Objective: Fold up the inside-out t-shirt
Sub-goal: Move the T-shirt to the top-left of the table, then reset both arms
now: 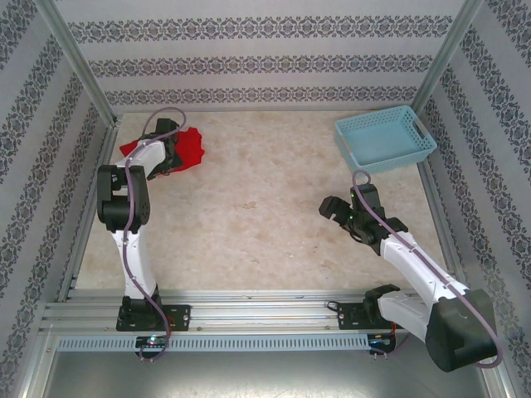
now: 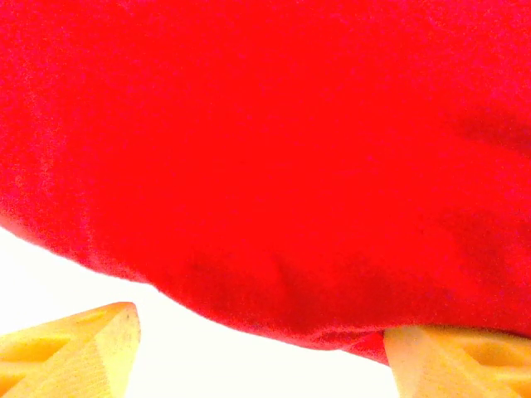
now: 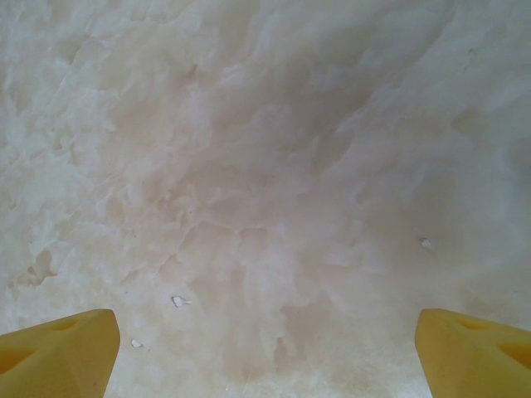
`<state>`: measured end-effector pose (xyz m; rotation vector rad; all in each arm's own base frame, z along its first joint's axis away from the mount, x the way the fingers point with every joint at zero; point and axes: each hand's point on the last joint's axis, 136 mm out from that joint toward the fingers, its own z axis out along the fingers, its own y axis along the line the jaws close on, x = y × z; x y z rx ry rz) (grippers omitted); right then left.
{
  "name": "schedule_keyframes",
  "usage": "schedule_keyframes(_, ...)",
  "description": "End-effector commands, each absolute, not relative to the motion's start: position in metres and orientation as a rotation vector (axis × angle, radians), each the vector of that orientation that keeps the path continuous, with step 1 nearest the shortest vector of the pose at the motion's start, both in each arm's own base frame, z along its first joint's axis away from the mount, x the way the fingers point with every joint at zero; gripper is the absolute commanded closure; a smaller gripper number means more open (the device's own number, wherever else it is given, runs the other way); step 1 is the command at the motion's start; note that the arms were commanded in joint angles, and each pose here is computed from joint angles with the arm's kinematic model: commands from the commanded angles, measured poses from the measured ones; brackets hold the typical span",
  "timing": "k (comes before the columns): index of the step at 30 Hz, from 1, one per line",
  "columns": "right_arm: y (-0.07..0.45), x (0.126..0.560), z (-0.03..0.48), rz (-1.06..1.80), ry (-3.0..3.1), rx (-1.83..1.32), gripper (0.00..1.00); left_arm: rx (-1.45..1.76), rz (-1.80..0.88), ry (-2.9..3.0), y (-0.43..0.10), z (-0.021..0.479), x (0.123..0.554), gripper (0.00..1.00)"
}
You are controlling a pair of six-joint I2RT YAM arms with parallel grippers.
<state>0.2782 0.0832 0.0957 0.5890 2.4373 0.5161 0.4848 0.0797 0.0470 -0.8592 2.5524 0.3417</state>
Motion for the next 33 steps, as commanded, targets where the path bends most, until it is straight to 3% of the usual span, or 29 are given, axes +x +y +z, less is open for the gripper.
schedule_keyframes(1, 0.077, 0.274, 0.096, 0.489, 2.445, 0.582, 0.08, -0.838, 0.471, 2.604, 0.108, 0.051, 0.474, 0.22)
schedule_keyframes(9, 0.074, 0.278, 0.099, 0.486, 2.443, 0.59, 0.08, -0.895, 0.412, 2.54, 0.116, 0.072, 0.473, 0.22)
schedule_keyframes(16, 0.07, 0.285, 0.115, 0.459, 2.427, 0.554, 0.08, -0.827, 0.294, 2.496, 0.08, 0.099, 0.457, 0.18)
schedule_keyframes(26, 0.049, 0.311, 0.193, 0.292, 2.32, 0.36, 0.02, -0.466, 0.36, 2.144, -0.008, 0.229, 0.403, 0.0)
schedule_keyframes(29, 0.034, 0.317, 0.22, 0.197, 2.235, 0.355, 0.02, -0.384, 0.4, 1.906, -0.015, 0.263, 0.378, 0.0)
schedule_keyframes(33, 0.015, 0.319, 0.246, 0.095, 2.115, 0.382, 0.02, -0.44, 0.244, 1.653, -0.005, 0.268, 0.343, 0.0)
